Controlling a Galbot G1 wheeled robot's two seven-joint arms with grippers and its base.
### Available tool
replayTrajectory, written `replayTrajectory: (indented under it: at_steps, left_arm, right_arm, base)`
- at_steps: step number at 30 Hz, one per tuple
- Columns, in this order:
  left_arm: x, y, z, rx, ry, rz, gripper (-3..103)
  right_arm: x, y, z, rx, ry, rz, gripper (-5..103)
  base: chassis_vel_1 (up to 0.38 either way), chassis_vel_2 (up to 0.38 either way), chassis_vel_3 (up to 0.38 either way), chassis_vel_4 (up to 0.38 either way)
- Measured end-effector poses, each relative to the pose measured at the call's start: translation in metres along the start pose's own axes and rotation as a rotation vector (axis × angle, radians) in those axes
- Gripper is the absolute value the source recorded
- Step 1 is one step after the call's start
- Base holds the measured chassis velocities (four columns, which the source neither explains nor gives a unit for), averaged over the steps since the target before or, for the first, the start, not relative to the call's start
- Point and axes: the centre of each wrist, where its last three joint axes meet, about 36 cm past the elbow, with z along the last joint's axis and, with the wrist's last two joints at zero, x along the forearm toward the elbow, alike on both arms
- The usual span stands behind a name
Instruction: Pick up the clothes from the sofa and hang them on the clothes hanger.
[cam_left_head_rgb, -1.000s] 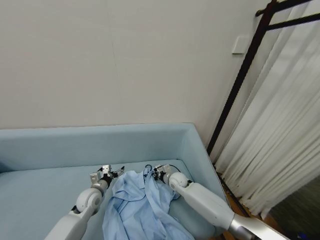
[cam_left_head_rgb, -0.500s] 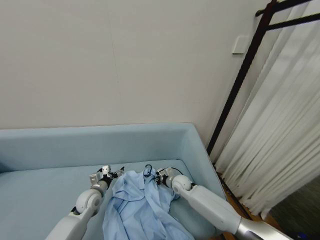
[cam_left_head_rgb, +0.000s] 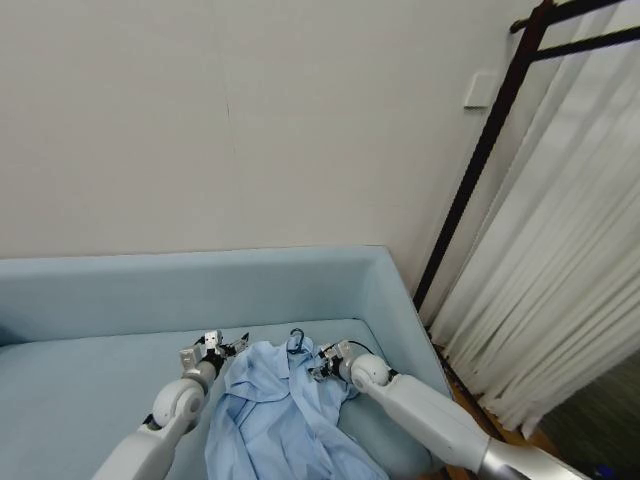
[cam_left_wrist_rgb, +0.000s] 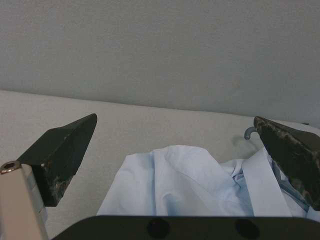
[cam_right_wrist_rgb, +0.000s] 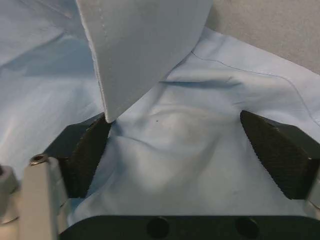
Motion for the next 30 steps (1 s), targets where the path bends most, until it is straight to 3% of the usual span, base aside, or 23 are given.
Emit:
replayTrajectory:
  at_steps: [4,9,12,16,19,30]
  left_arm:
    - [0.001,0.001,-0.002,-0.009,-0.003,0.015,100]
    - [0.001,0.002,-0.004,-0.011,-0.011,0.021,100]
    - [0.002,0.002,-0.003,-0.008,-0.012,0.022,100]
    - [0.001,0.001,-0.002,-0.001,-0.016,0.029,100]
    - [0.000,0.000,-0.003,0.002,-0.019,0.033,100]
    - [-0.003,-0.009,0.001,-0.004,-0.017,0.053,100]
  right_arm:
    - [-0.008,-0.003,-0.001,0.007,0.010,0.009,74]
    - [-0.019,-0.004,0.000,0.018,0.020,0.015,52]
    - [-0.022,-0.003,0.001,0.023,0.022,0.018,47]
    - [-0.026,-0.003,0.004,0.043,0.027,0.028,28]
    - [-0.027,-0.004,0.005,0.054,0.021,0.038,24]
    - [-0.018,-0.012,0.009,0.128,-0.014,0.089,24]
  base:
    - [0.000,0.000,0.000,0.000]
    - [0.000,0.000,0.000,0.000]
    - [0.000,0.000,0.000,0.000]
    - [0.000,0.000,0.000,0.000]
    - [0.000,0.000,0.000,0.000]
    - [0.000,0.000,0.000,0.000]
